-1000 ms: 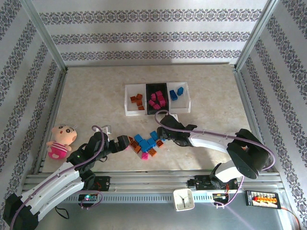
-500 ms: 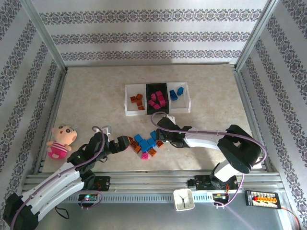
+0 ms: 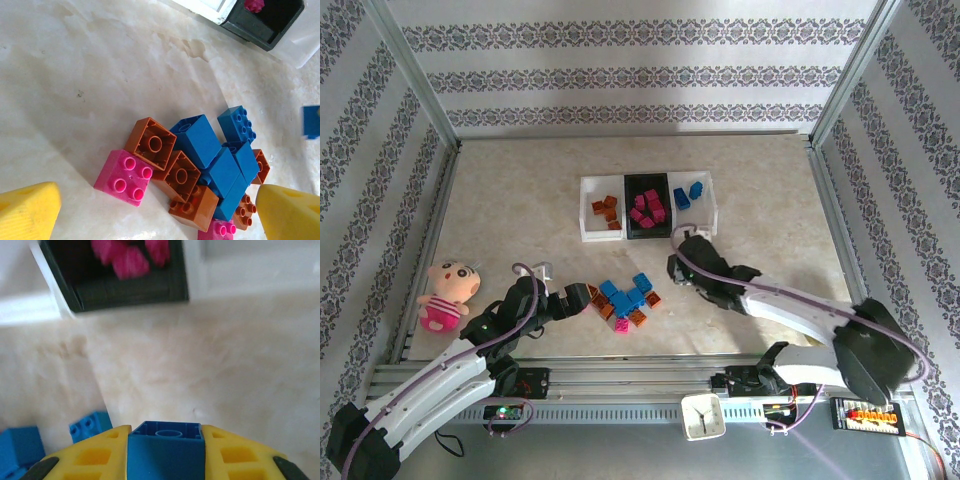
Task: Sort the legos into containers by color
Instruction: Place the lego in the container.
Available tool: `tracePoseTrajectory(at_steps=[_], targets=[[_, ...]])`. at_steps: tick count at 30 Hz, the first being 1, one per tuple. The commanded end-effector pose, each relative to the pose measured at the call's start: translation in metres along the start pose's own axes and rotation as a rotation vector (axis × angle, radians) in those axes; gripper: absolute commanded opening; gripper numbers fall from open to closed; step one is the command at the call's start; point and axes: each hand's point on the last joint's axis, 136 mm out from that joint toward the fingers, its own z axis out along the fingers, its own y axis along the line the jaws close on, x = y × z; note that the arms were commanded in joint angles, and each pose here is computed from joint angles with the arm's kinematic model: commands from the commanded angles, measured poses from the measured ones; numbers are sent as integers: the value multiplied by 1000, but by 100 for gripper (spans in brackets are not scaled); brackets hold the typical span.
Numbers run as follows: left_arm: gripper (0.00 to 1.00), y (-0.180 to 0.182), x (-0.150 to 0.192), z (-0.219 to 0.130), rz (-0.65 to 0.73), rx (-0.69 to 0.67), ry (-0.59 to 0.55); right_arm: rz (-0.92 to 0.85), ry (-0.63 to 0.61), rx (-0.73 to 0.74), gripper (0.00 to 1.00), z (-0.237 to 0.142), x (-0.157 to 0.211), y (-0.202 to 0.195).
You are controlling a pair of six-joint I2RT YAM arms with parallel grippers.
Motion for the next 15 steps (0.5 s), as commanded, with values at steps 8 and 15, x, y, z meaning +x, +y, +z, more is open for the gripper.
tracePoseTrajectory(at_steps=[8,15], targets=[[100,-5,2,1,-2,23,7,-22,-94,120,24,13,-109,-35],[100,-8,1,-2,-6,21,19,-8,-16,216,27,75,-139,-54]])
